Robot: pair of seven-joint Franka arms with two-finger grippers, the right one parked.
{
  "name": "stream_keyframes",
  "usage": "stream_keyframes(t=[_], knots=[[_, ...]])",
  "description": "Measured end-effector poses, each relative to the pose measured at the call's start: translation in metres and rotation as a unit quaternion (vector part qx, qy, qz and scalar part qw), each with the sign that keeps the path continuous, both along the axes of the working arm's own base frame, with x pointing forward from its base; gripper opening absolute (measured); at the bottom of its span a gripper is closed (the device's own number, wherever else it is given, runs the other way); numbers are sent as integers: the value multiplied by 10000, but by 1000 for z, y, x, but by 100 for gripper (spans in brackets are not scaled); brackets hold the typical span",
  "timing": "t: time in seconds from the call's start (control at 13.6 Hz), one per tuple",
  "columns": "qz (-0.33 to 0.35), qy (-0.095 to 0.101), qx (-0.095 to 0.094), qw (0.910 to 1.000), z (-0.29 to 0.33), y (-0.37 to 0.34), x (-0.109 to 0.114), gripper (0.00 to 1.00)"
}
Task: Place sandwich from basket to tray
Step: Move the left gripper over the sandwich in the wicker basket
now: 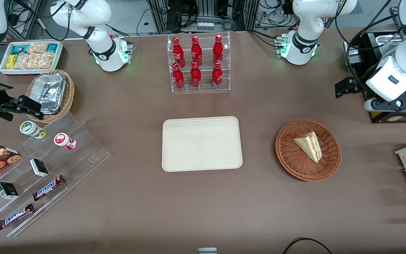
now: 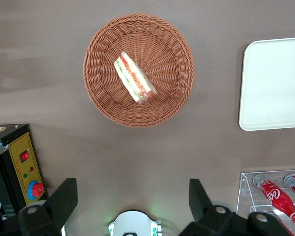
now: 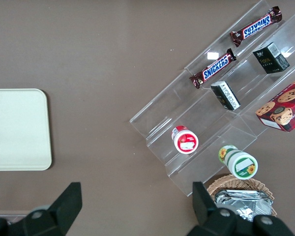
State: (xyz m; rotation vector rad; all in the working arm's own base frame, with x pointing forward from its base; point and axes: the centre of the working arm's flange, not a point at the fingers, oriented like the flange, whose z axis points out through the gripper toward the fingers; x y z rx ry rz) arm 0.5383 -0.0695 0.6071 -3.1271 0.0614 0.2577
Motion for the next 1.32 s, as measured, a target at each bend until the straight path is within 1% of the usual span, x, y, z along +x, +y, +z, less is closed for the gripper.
stream_keyframes(t=[0.29,0.51,0.81,0.96,1.18,1.32], knots=[[7,10,2,10000,-3,1,1,100],[23,-10,0,10000,-24,2,6,100],[67,-45,-4,10000,-73,5,13,100],[76,-100,-11,9999,-105,6,15,100],[87,-178,-20,9998,-158,6,12,100],[96,-264,-29,9996,-185,7,9,100]])
